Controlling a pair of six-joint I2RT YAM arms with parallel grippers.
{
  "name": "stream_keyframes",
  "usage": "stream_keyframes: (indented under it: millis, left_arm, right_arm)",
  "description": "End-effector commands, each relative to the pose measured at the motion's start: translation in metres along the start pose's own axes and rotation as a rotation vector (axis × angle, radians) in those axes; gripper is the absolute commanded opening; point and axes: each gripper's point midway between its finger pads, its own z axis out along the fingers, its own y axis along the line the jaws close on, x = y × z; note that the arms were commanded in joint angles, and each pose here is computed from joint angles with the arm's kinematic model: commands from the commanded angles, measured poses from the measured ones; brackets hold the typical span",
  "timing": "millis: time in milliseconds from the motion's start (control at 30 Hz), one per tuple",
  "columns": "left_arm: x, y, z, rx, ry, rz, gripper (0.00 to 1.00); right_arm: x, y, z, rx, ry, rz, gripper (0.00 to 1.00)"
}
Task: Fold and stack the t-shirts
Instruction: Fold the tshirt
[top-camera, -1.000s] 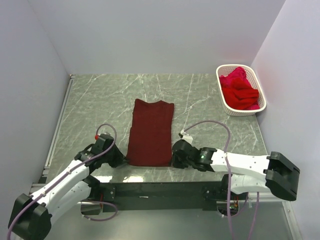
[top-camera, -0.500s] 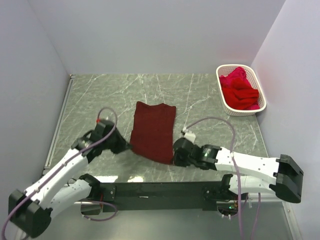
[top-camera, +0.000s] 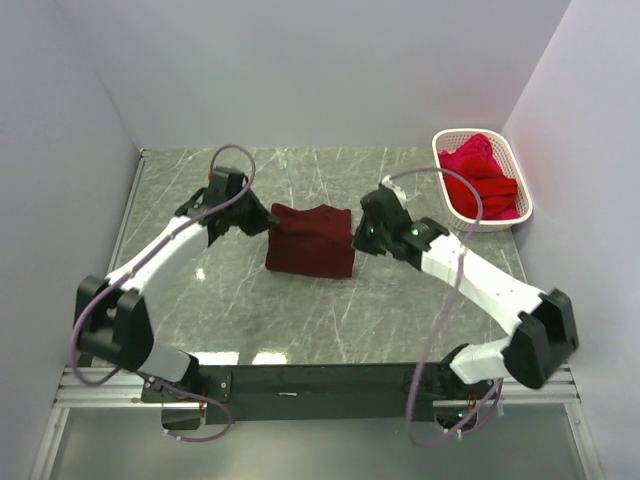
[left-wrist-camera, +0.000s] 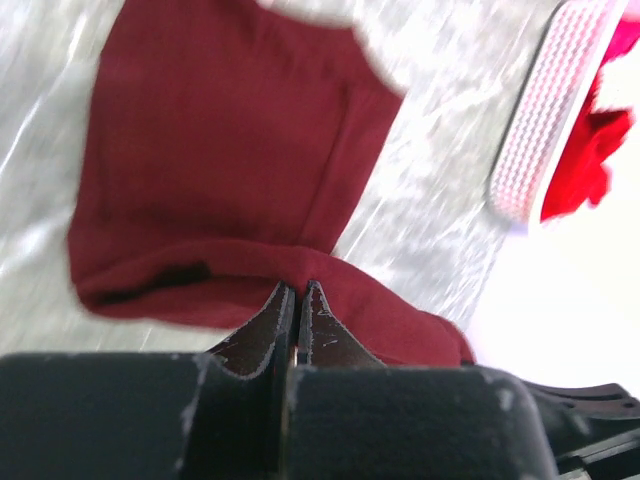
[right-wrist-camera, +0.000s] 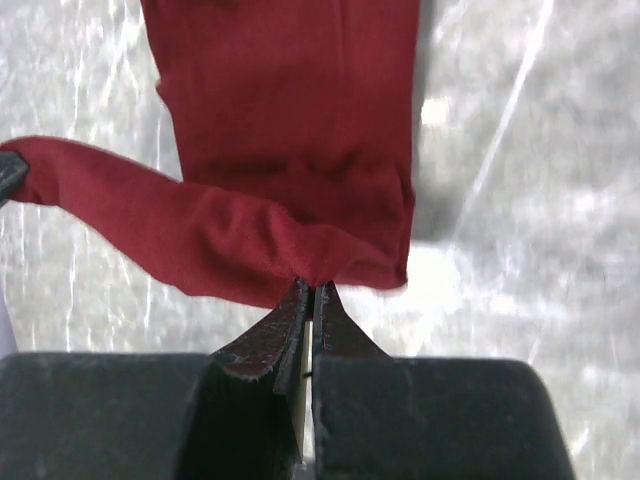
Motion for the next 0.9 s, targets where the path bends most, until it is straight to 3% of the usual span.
stream_keyframes:
  millis: [0, 133, 367, 400, 433, 500, 600, 667, 733, 833, 867]
  left_arm:
    - [-0.039, -0.045, 0.016, 0.135, -0.057, 0.035, 0.01]
    - [-0.069, -0.07, 0.05, 0.181, -0.058, 0.051, 0.01]
    - [-0.106, -0.054, 0.146, 0.195, -0.023, 0.02, 0.01]
    - [-0.11, -0.055, 0.153, 0.213, -0.023, 0.026, 0.04]
    - [-0.118, -0.06, 0.156, 0.245, -0.028, 0.038, 0.27]
    - [-0.126, -0.059, 0.166, 0.285, -0.043, 0.044, 0.57]
    - [-0.146, -0.068, 0.156, 0.329, -0.096, 0.074, 0.69]
    - [-0.161, -0.071, 0.138, 0.308, -0.154, 0.094, 0.7]
    - [-0.156, -0.05, 0.13, 0.214, -0.141, 0.098, 0.69]
    - [-0.145, -0.025, 0.105, 0.08, -0.151, 0.094, 0.61]
    - [-0.139, -0.015, 0.103, 0.051, -0.14, 0.086, 0.58]
  right_arm:
    - [-0.044, 0.015, 0.015, -0.035, -0.043, -0.046, 0.0]
    - [-0.072, 0.014, 0.059, 0.0, -0.026, -0.036, 0.0]
    - [-0.113, 0.011, 0.134, 0.031, -0.014, -0.03, 0.0]
    - [-0.114, 0.008, 0.142, 0.041, -0.007, -0.033, 0.05]
    - [-0.11, -0.003, 0.158, 0.067, 0.012, -0.031, 0.12]
    - [-0.118, -0.007, 0.171, 0.081, -0.007, -0.036, 0.34]
    - [-0.139, -0.008, 0.169, 0.117, -0.039, -0.059, 0.47]
    - [-0.151, -0.011, 0.156, 0.164, -0.072, -0.075, 0.48]
    - [-0.163, -0.009, 0.132, 0.174, -0.115, -0.081, 0.48]
    - [-0.145, -0.007, 0.103, 0.166, -0.111, -0.071, 0.47]
    - [-0.117, -0.005, 0.104, 0.157, -0.071, -0.086, 0.46]
